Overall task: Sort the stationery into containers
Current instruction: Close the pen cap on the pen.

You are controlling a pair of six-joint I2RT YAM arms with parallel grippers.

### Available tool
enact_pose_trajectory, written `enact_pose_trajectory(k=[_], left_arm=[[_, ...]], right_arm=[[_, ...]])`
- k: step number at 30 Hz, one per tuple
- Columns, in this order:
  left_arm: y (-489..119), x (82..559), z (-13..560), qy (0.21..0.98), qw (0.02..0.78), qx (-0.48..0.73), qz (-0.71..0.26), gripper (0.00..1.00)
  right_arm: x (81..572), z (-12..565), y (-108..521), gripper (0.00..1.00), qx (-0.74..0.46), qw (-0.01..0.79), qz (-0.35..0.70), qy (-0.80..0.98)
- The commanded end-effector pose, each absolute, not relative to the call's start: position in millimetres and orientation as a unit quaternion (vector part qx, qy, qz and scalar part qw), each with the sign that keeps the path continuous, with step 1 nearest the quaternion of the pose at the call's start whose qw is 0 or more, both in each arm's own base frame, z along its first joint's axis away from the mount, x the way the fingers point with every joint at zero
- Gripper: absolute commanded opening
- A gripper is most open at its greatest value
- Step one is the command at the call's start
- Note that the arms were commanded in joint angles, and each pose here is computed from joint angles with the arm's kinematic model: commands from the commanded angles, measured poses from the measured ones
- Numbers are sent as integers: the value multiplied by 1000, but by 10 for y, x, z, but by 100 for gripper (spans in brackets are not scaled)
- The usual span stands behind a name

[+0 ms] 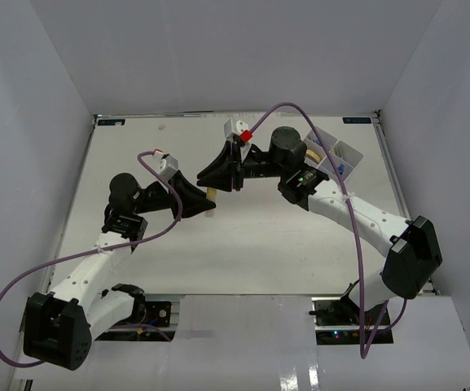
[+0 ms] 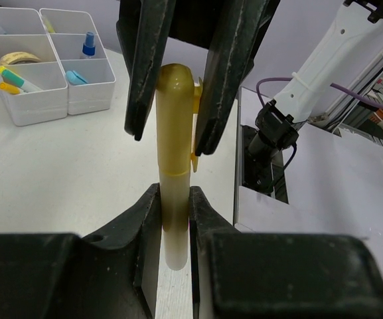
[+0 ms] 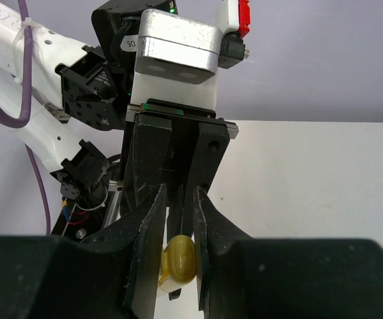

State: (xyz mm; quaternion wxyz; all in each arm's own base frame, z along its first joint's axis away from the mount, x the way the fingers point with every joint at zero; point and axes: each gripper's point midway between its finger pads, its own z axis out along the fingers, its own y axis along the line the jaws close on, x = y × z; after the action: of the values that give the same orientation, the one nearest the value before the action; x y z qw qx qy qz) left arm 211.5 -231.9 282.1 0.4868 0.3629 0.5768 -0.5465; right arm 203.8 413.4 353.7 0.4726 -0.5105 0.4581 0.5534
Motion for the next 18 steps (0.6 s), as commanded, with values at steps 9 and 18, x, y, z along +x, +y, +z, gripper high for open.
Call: enact_pose_trajectory(k=[9,18], left_arm=[[-2244,2363,3680,493,625,360,-486,0],[-2268,2396,3898,466,639,375,-483,0]], right_arm=[[1654,2607,4061,9,-534,329,554,547],[1575,2405,4051,9,-531,296,563,560]])
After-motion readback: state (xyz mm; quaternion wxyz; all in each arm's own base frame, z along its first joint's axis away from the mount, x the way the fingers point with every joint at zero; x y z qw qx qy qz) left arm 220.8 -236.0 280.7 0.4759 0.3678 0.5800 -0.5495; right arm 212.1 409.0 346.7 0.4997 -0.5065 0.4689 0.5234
